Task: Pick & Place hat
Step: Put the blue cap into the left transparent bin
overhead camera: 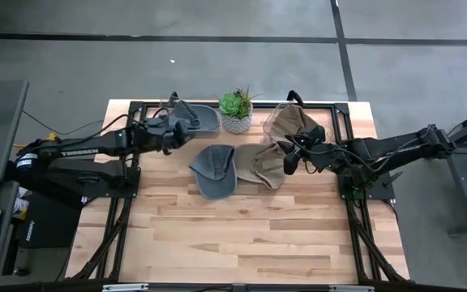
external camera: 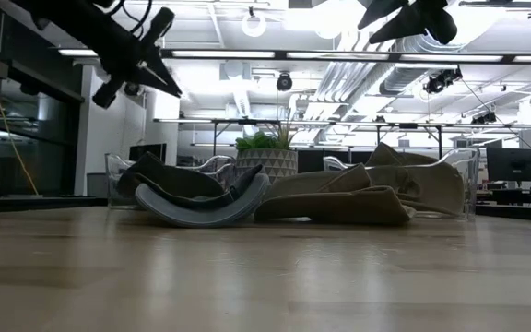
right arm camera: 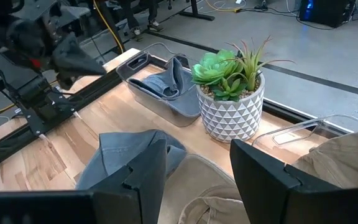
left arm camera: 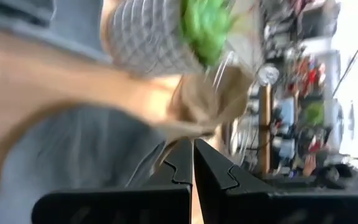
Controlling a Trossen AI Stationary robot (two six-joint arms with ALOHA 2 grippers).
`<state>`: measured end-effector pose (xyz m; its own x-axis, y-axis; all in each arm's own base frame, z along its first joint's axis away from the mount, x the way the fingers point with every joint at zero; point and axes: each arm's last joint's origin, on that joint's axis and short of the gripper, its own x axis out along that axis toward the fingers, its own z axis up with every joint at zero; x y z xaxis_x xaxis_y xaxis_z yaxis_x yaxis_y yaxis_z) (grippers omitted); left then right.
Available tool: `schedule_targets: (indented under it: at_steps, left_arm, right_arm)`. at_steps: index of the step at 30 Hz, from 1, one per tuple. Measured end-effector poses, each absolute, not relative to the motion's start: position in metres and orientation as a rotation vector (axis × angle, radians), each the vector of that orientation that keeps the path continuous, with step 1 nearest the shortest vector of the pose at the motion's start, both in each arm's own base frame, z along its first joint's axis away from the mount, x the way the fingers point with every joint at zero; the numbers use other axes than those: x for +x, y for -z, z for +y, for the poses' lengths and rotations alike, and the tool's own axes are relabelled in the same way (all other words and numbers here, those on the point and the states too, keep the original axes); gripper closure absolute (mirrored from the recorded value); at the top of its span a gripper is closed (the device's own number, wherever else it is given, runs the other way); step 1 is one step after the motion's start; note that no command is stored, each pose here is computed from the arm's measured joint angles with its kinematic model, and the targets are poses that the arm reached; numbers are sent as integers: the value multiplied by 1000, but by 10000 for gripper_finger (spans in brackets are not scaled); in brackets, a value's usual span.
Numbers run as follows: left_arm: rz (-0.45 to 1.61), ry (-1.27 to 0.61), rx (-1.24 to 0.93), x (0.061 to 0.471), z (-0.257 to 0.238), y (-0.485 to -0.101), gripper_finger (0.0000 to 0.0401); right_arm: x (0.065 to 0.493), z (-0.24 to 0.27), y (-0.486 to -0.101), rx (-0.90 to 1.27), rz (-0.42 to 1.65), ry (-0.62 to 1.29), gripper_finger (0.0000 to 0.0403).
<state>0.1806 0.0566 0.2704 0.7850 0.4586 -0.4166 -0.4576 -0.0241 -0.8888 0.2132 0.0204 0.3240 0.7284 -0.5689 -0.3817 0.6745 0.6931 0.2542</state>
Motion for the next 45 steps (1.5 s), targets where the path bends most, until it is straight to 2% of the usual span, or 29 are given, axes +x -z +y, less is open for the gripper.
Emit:
schedule_targets:
  at_steps: [15, 25, 33, 39, 45]
  left_arm:
    - [556, -507, -1584, 176, 41, -248, 401]
    - [583, -517, -1584, 175, 40, -246, 401]
    - [617, -455, -1498, 175, 39, -246, 401]
    - [635, -534, -1498, 171, 39, -242, 400]
    - [686, -634, -1504, 168, 40, -235, 361]
  right_arm:
    - [213, 20, -324, 391, 286, 705, 231]
    - [213, 20, -324, 394, 288, 703, 231]
    - [213, 21, -322, 396, 316, 681, 231]
    - [213, 21, -322, 397, 321, 675, 231]
    - [213, 21, -322, 397, 321, 675, 231]
